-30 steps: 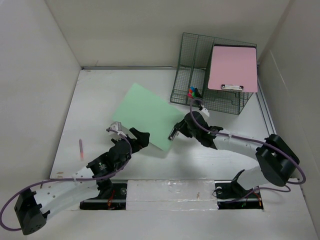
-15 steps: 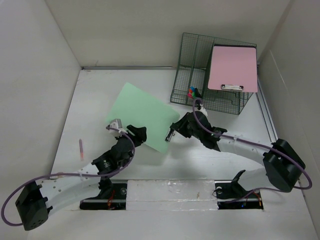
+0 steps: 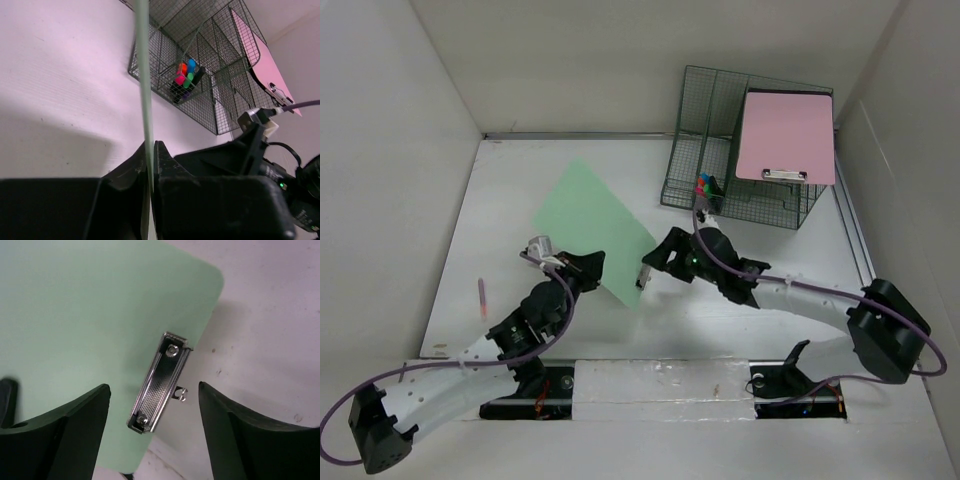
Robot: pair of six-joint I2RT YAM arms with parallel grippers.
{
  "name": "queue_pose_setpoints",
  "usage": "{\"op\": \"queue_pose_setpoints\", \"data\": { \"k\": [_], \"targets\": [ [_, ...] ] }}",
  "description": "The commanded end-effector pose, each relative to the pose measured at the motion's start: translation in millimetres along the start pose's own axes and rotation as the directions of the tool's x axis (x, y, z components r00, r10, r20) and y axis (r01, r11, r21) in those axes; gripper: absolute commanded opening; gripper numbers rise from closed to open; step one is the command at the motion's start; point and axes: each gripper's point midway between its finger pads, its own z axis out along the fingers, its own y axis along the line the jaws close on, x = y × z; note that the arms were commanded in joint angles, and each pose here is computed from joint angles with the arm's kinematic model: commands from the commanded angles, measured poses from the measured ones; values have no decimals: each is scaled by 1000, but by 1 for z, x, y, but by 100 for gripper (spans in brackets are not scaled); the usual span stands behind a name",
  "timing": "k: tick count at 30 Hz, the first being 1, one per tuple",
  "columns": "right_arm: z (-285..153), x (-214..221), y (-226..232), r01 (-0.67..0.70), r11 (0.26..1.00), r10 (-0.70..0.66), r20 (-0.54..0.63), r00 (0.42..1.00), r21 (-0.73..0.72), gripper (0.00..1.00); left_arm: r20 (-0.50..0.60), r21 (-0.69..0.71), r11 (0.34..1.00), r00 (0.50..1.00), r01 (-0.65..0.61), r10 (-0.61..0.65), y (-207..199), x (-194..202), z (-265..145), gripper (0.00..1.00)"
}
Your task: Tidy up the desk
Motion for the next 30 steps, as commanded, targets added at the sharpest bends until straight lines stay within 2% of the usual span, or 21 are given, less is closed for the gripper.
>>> {"op": "queue_pose_setpoints", "data": {
  "k": [1, 2, 5, 11, 15, 21, 30],
  "targets": [
    [-27, -5, 34, 124, 980, -120, 37, 992, -157, 78, 45, 67, 996, 997, 63, -66, -27, -28, -6, 0],
    [-32, -7, 36, 138, 976, -130, 53, 990, -171, 89, 37, 63, 996, 997, 70, -72, -27, -28, -8, 0],
    [-52, -15, 38, 193, 954, -176, 92, 980, -230, 100, 13, 92, 992, 996, 89, -91, -38, -32, -12, 0],
    [-88, -16, 44, 232, 890, -207, 105, 973, -391, 100, -33, 183, 974, 991, 135, -131, -77, -49, -20, 0],
    [-114, -14, 57, 251, 822, -223, 118, 968, -512, 100, -44, 255, 951, 985, 173, -168, -106, -66, -27, 0],
    [-140, -10, 73, 308, 699, -275, 154, 949, -646, 100, -44, 294, 944, 989, 146, -139, -133, -89, -34, 0],
    [-158, -8, 89, 338, 537, -295, 204, 934, -773, 100, -127, 394, 907, 986, 149, -107, -158, -77, -40, 0]
  ]
}}
